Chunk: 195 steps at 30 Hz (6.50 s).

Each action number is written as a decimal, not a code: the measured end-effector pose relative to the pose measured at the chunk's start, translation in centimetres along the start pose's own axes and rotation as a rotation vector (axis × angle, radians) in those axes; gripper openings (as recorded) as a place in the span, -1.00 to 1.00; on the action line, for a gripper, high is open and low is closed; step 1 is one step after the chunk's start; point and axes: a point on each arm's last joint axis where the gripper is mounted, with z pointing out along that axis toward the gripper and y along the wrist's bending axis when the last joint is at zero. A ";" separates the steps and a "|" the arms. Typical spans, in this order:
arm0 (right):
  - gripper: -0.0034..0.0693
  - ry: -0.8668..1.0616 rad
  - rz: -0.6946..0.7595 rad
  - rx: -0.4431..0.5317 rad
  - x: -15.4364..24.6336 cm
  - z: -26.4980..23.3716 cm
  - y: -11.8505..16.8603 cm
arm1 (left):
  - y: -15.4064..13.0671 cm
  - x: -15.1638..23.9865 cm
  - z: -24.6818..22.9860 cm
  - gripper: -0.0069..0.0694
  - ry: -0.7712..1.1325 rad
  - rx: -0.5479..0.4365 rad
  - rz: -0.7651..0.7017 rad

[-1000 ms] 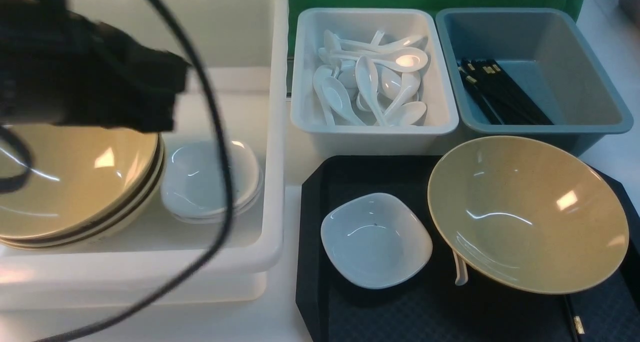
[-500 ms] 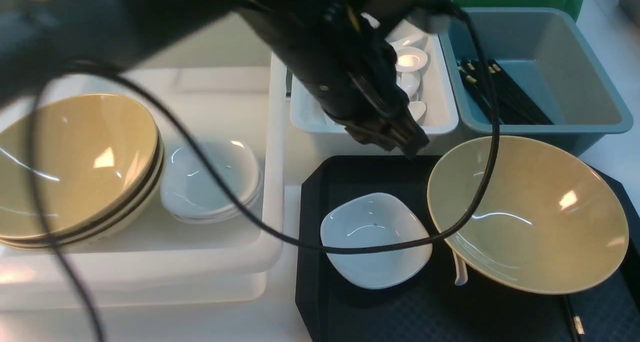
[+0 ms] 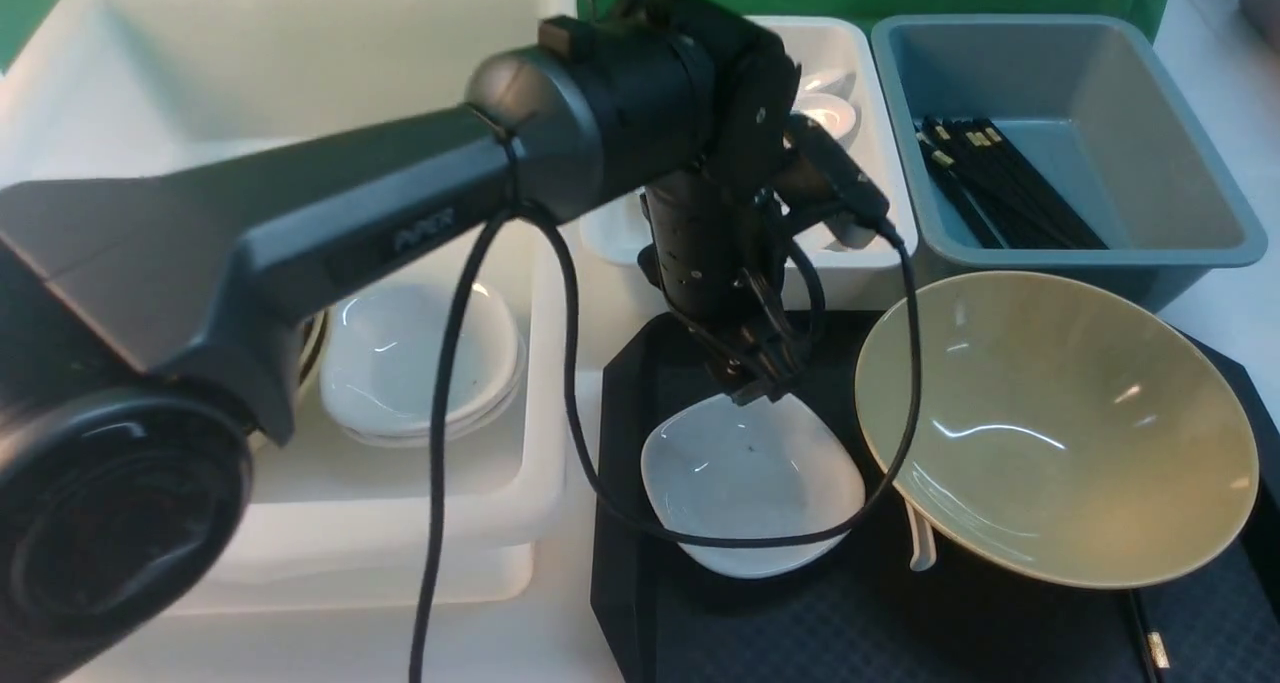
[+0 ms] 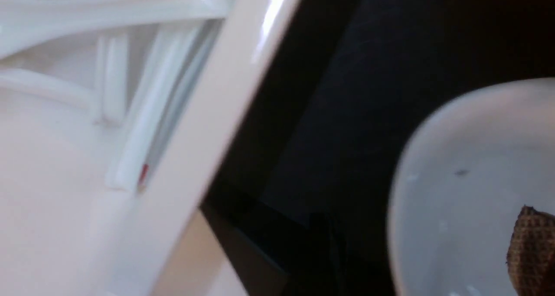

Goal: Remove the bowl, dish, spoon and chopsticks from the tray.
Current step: Use the left arm to grab the plate, then use the left arm to put the plate into the large storage box on the left, then use the right arm to grab the yellow noodle bowl, then use the right arm to put the noodle bowl into the large storage box on the left, then use the right arm to grab the soup spoon in the middle

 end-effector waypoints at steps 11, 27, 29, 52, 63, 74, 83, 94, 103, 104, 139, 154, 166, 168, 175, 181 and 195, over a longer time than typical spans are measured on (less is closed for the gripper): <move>-0.81 -0.003 0.003 -0.009 0.0 0.0 0.1 | -0.7 0.3 5.2 0.37 0.103 0.060 0.009; -0.81 -0.004 0.005 -0.010 0.0 0.0 0.1 | -0.8 0.5 1.5 -0.72 0.133 0.113 -0.023; -0.81 -0.002 0.005 -0.011 0.0 0.0 0.1 | -0.8 0.2 -0.3 -0.79 0.089 0.110 -0.056; -0.78 0.018 0.023 -0.017 0.2 0.0 0.2 | 4.6 10.4 -24.4 -0.81 -0.320 -0.298 -0.489; -0.78 0.009 0.023 -0.014 0.1 0.0 0.1 | 9.9 17.4 -15.3 -0.81 -0.242 -0.326 -0.925; -0.78 0.002 0.023 -0.012 0.0 0.0 0.1 | 11.2 16.8 -6.0 -0.75 -0.070 -0.236 -0.958; -0.78 -0.004 0.028 -0.010 0.0 0.0 0.1 | 11.1 16.9 -5.0 0.03 -0.021 -0.226 -0.957; -0.78 -0.011 0.053 -0.008 -0.1 0.0 0.1 | 9.7 18.1 -13.6 0.30 -0.183 -0.333 -0.925; -0.51 0.183 0.194 -0.040 -1.2 1.5 0.0 | 5.1 20.6 -23.7 -0.19 -0.532 -0.396 -0.819; -0.35 0.242 0.203 -0.049 -2.3 2.2 -0.2 | 3.6 21.5 -25.1 -0.34 -0.614 -0.402 -0.795; -0.72 0.408 0.034 0.085 -12.7 11.4 -3.4 | -11.1 35.9 -15.1 -0.86 -0.900 -0.568 -0.646; -0.73 -0.228 -0.070 -0.536 -27.2 8.0 12.3 | -11.4 35.2 -14.4 -0.86 -0.977 -0.509 -0.602; -0.73 -0.172 -0.148 -0.800 -29.4 20.4 28.4 | -13.3 34.2 -13.6 -0.86 -0.956 -0.384 -0.237; -0.73 -0.167 -0.135 -0.819 -29.5 21.6 29.4 | -13.4 34.1 -13.6 -0.86 -0.950 -0.378 -0.208; -0.57 -0.137 -0.034 -0.880 -27.3 27.3 32.3 | -13.6 34.1 -13.3 -0.86 -0.938 -0.364 -0.172; 0.05 -0.122 -0.034 -0.879 -27.3 27.6 31.9 | -13.6 34.2 -12.7 -0.86 -0.934 -0.371 -0.183; 0.04 -0.167 -0.196 -0.325 -36.9 10.3 17.3 | -13.1 34.0 -13.2 -0.86 -1.018 -0.366 -0.322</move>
